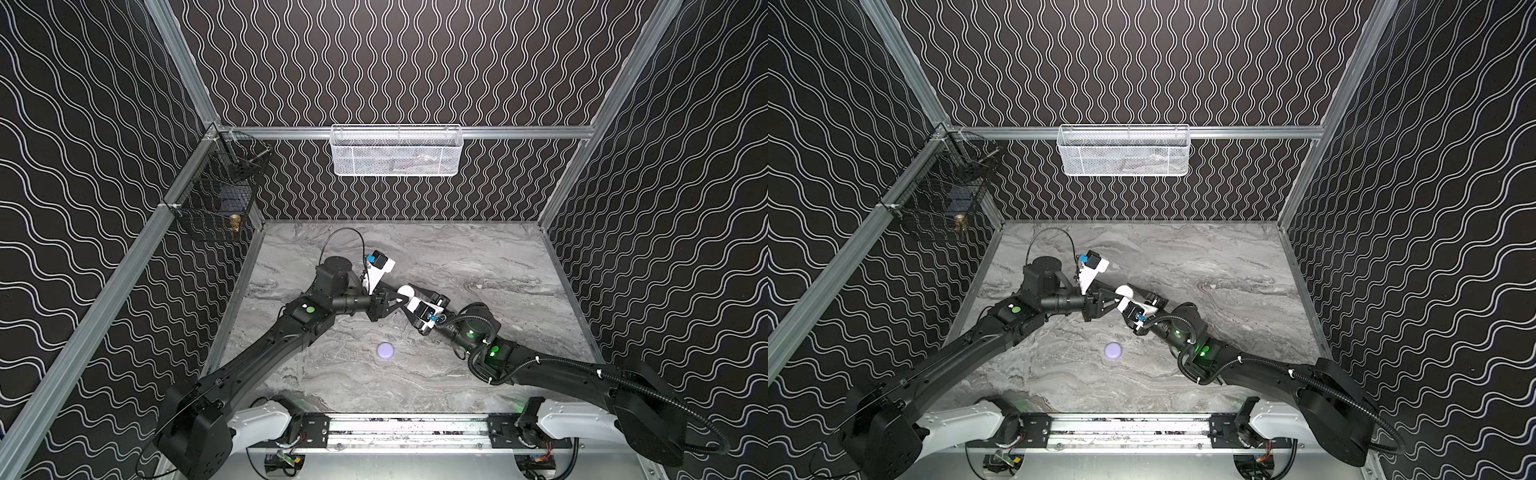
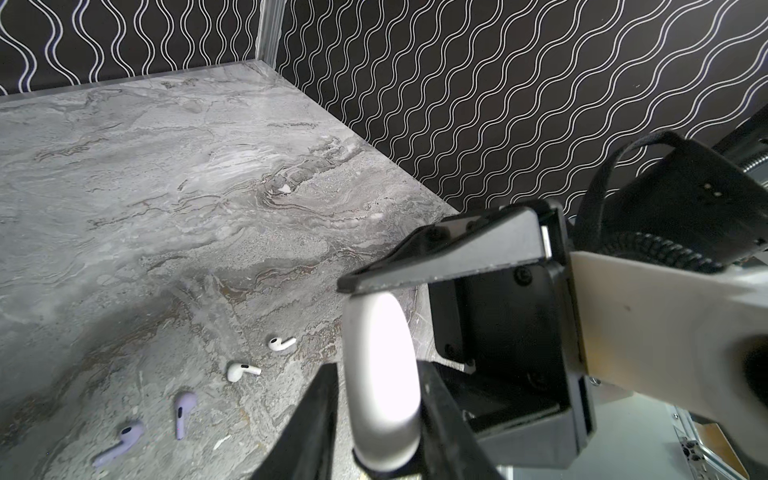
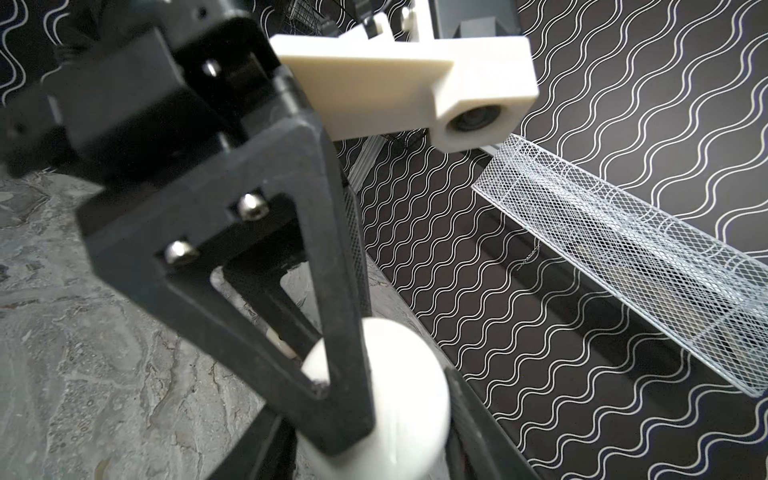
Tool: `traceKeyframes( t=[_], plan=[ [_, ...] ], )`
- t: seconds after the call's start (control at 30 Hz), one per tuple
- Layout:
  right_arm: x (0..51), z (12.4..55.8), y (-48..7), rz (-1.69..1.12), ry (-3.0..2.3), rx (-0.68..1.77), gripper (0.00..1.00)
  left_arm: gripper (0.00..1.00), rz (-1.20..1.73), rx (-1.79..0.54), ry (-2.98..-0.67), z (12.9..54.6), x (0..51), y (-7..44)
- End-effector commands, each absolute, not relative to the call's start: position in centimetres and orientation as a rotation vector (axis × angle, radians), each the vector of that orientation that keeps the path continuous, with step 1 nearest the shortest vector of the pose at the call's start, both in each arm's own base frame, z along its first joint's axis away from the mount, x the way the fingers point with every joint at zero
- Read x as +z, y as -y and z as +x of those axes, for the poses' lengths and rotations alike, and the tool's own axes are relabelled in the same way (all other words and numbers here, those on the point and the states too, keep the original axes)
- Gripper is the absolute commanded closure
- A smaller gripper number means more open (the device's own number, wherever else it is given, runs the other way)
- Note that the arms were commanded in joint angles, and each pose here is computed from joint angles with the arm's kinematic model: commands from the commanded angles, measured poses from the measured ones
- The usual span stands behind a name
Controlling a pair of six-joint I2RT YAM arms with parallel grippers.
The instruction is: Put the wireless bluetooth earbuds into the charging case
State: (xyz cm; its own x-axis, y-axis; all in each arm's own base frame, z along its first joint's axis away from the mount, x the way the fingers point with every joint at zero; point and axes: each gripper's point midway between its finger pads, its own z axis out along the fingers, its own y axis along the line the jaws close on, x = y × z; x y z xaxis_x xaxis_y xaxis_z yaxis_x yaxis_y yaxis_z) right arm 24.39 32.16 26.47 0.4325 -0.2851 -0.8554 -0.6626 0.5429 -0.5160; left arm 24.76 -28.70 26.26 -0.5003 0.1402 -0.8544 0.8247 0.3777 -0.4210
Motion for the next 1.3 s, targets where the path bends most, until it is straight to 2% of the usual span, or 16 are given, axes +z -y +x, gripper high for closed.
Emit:
traceKeyframes(
  t=[0.0, 0.23, 0.33, 0.37, 0.47, 0.5, 0.6, 0.73, 0.87, 0.93, 1.0, 1.1, 1.27],
  plan=[
    [29.0, 23.8, -32.2, -0.967, -1.063, 0.318, 0.77, 0.71, 0.853, -1.138, -1.87, 24.9, 26.5, 28.9],
    [29.0, 23.7, -32.0, -0.952, -1.058, 0.304, 0.76, 0.82, 0.864, -1.141, -1.883, 24.9, 25.9, 29.2],
    [29.2, 23.7, -31.7, -0.94, -1.054, 0.3, 0.74, 0.94, 0.868, -1.14, -1.877, 25.0, 25.9, 29.3],
    [29.2, 23.6, -31.7, -0.939, -1.054, 0.301, 0.68, 0.97, 0.868, -1.137, -1.87, 25.0, 26.0, 29.3],
    [29.6, 23.6, -31.4, -0.915, -1.048, 0.306, 0.33, 1.0, 0.857, -1.103, -1.817, 25.4, 26.8, 29.1],
    [29.6, 23.4, -31.3, -0.915, -1.045, 0.312, 0.24, 1.0, 0.843, -1.077, -1.799, 25.6, 27.2, 28.8],
    [29.8, 22.3, -30.8, -0.929, -1.023, 0.345, 0.1, 1.0, 0.78, -1.005, -1.757, 26.7, 28.6, 28.1],
    [30.5, 20.2, -29.9, -0.943, -0.993, 0.425, 0.02, 1.0, 0.711, -0.999, -1.699, 27.1, 29.9, 27.7],
    [31.4, 18.8, -28.6, -0.927, -0.983, 0.483, 0.01, 1.0, 0.649, -1.053, -1.553, 26.9, 30.7, 27.6],
    [31.7, 18.7, -28.0, -0.903, -0.988, 0.494, 0.02, 1.0, 0.737, -1.108, -1.443, 25.4, 31.1, 28.3],
    [31.5, 18.8, -27.6, -0.882, -0.996, 0.504, 0.04, 1.0, 0.807, -1.067, -1.411, 24.8, 30.0, 28.4],
    [30.6, 19.3, -27.9, -0.885, -1.025, 0.511, 0.13, 1.0, 0.814, -0.998, -1.404, 24.9, 27.6, 28.1],
    [29.2, 20.2, -28.8, -0.916, -1.074, 0.504, 0.29, 1.0, 0.944, -0.975, -1.167, 21.3, 25.1, 27.6]
  ],
)
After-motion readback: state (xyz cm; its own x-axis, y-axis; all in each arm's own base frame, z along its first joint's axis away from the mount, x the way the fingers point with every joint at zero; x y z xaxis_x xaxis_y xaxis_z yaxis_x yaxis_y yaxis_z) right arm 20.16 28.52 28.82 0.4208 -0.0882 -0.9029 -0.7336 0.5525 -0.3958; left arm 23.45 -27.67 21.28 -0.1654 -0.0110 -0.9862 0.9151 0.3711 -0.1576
